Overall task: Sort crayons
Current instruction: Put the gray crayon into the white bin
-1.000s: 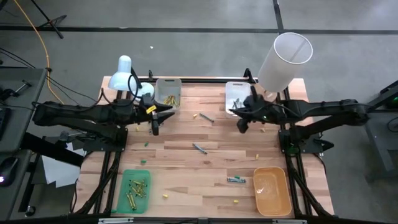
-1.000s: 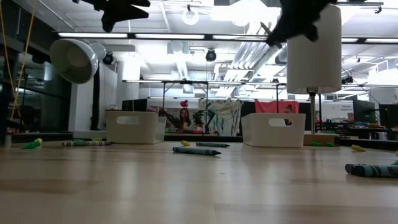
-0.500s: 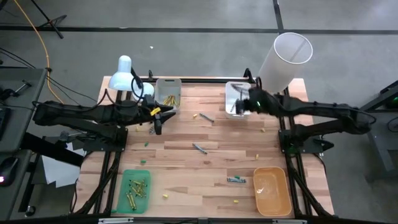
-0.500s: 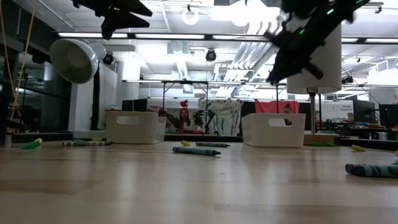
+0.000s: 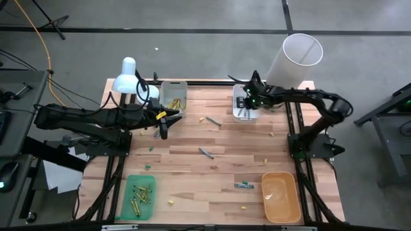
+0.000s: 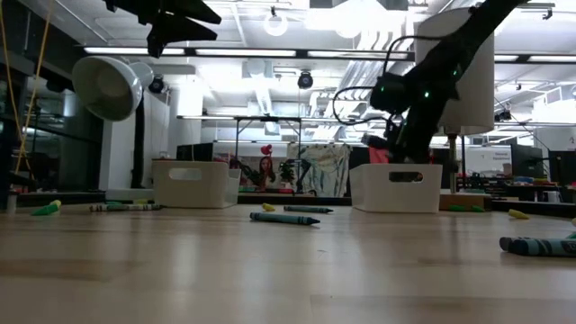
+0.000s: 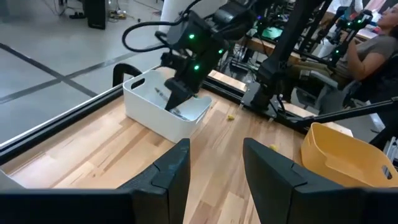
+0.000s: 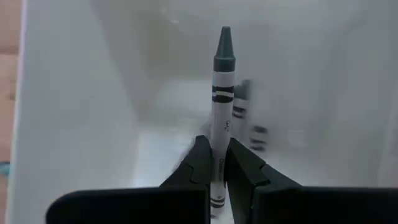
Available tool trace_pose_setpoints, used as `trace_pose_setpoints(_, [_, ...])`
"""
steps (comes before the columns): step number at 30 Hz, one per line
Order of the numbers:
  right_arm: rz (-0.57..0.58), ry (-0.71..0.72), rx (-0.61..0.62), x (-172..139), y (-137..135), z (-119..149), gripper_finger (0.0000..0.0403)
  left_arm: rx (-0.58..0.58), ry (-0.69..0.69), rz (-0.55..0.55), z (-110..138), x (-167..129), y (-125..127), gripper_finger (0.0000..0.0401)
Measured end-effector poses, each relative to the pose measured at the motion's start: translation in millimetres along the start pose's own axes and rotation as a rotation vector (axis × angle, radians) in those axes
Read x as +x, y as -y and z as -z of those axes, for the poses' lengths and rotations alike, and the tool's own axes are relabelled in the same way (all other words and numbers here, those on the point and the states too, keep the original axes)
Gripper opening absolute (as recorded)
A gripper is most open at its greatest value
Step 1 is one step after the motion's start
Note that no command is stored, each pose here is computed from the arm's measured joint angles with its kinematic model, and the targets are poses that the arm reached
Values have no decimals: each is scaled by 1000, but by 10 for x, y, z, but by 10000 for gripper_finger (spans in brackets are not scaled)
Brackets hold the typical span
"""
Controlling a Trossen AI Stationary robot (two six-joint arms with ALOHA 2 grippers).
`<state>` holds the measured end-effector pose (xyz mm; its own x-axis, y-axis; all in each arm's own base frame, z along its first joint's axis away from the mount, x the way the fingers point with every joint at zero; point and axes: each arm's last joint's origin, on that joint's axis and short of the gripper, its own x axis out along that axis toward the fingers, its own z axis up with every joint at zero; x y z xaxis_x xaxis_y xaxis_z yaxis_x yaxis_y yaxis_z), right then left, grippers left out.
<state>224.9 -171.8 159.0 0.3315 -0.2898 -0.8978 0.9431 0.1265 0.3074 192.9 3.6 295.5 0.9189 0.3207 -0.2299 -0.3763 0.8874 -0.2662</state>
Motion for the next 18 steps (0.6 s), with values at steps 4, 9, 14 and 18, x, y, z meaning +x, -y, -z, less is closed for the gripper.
trace_pose_setpoints(4, [-75, 21, 51, 103, -65, -46, 10, 0, 1, -1, 0, 0, -1, 136])
trace_pose_setpoints(9, [-114, 52, 104, 192, -107, -79, 11, 1, 4, -11, -1, 0, -3, 136])
trace_pose_setpoints(14, [-62, 33, 117, 342, -78, -40, 11, 1, 9, -25, -2, 0, -8, 136])
trace_pose_setpoints(18, [-52, 34, 133, 377, -77, -39, 11, 1, 9, -26, -1, 0, -8, 136])
